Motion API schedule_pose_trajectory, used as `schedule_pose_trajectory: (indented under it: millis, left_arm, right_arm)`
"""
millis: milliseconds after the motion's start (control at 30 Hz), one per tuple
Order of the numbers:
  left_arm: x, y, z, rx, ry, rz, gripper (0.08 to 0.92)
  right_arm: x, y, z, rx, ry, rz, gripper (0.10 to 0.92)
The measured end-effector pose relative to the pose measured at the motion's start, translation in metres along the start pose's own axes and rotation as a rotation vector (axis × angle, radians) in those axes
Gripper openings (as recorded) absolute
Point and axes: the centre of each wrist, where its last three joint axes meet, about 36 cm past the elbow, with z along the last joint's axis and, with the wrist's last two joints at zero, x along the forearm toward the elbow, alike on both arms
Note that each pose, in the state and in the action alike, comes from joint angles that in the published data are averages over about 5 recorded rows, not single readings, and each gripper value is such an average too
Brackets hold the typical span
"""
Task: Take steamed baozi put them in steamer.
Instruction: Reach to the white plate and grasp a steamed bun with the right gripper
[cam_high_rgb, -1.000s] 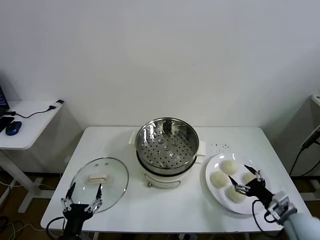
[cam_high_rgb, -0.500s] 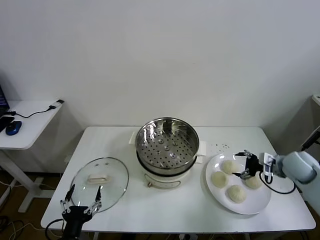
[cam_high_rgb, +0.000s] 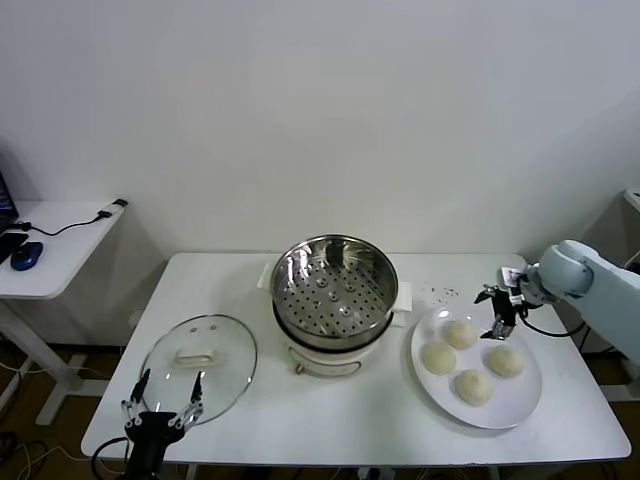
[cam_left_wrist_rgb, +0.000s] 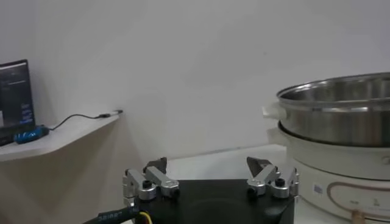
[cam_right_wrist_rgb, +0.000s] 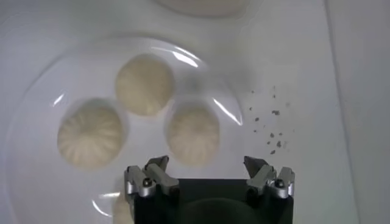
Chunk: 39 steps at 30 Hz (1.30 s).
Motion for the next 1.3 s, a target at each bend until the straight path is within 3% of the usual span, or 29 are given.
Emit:
schedule_pose_trajectory:
  millis: [400,867,1167,1300]
  left_arm:
    - [-0.003,0.002,0.001,-0.004,0.007,-0.007,0.823]
    - [-0.005,0.000,0.001,-0.015,0.008,-0.003,0.823]
    - [-0.004,0.001,0.001,-0.017,0.010,-0.004,0.823]
    - [-0.003,0.001,0.001,-0.018,0.009,-0.004,0.823]
  right_arm:
    - [-0.040,-0.012,-0.019,0.017,0.053,-0.073,0.823]
    - [-0.065,-0.021,-0.038,0.024,0.052,-0.090,0.817]
    - [-0.063,-0.024,-0.038,0.021,0.049,-0.098,0.633]
    - [-0.060,-0.025,-0.036,0.021,0.047,-0.102,0.589]
